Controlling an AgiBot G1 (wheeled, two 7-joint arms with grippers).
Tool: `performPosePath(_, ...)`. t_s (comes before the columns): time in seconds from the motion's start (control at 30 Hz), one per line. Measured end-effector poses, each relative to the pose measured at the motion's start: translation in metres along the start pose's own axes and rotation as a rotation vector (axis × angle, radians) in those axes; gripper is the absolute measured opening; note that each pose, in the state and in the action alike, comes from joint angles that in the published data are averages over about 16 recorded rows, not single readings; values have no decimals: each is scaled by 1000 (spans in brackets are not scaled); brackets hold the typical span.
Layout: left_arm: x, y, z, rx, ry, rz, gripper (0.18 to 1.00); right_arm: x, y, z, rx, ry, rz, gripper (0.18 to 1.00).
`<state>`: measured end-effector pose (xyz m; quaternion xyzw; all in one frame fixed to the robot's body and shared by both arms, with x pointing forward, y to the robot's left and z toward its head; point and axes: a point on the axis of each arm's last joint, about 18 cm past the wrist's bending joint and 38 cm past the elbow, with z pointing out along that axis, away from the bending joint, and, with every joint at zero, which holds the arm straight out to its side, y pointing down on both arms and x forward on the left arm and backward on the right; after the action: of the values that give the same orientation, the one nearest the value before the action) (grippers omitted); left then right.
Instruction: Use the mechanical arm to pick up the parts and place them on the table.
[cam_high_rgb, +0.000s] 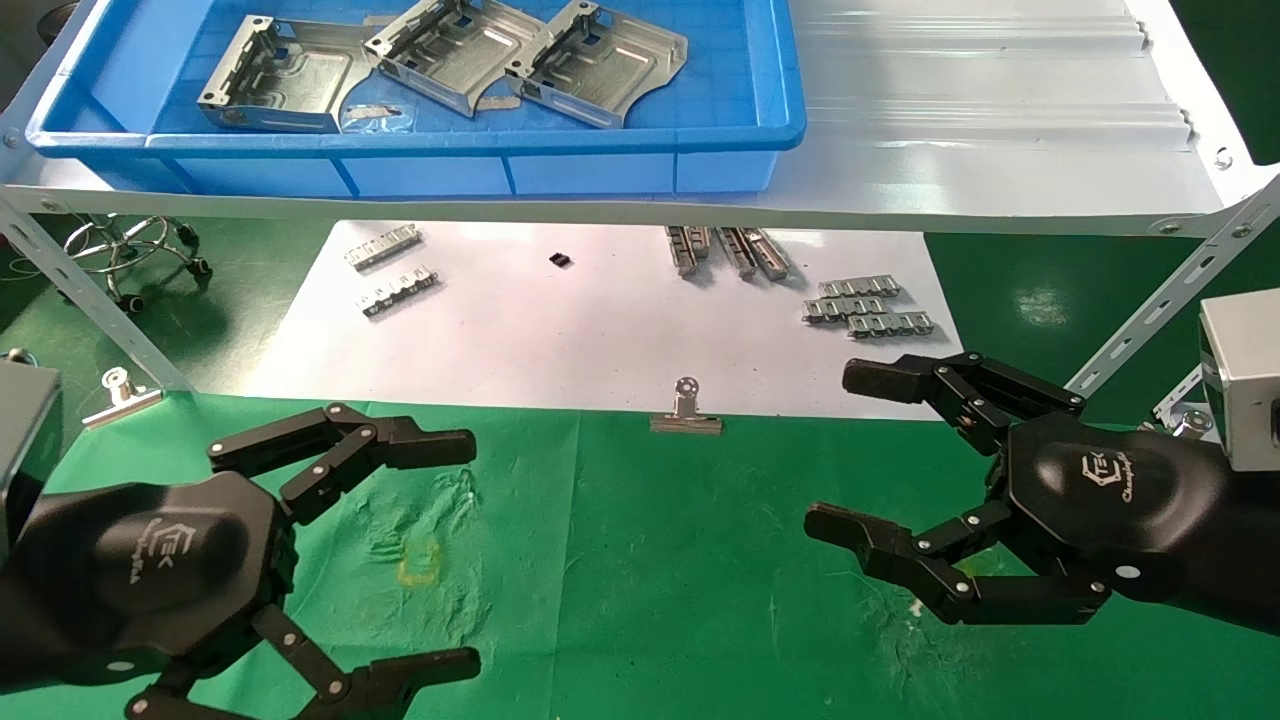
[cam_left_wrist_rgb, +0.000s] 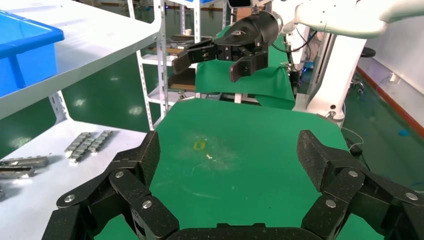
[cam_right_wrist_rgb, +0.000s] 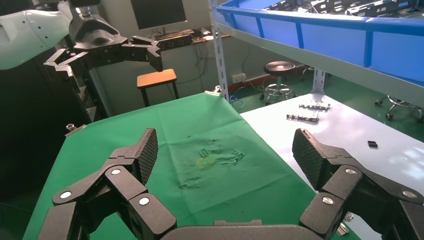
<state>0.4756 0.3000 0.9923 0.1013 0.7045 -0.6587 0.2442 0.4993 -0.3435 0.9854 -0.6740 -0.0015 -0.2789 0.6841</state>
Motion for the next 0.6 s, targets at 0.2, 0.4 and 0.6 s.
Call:
performPosePath(0.2, 0, 0, 0, 0, 0, 0, 1001, 0, 0, 0, 0, 0, 0, 1001)
performPosePath(0.4, 0, 0, 0, 0, 0, 0, 1001, 0, 0, 0, 0, 0, 0, 1001)
performPosePath(0.6, -1, -1, 0, 3, -3, 1, 1001, 0, 0, 0, 0, 0, 0, 999)
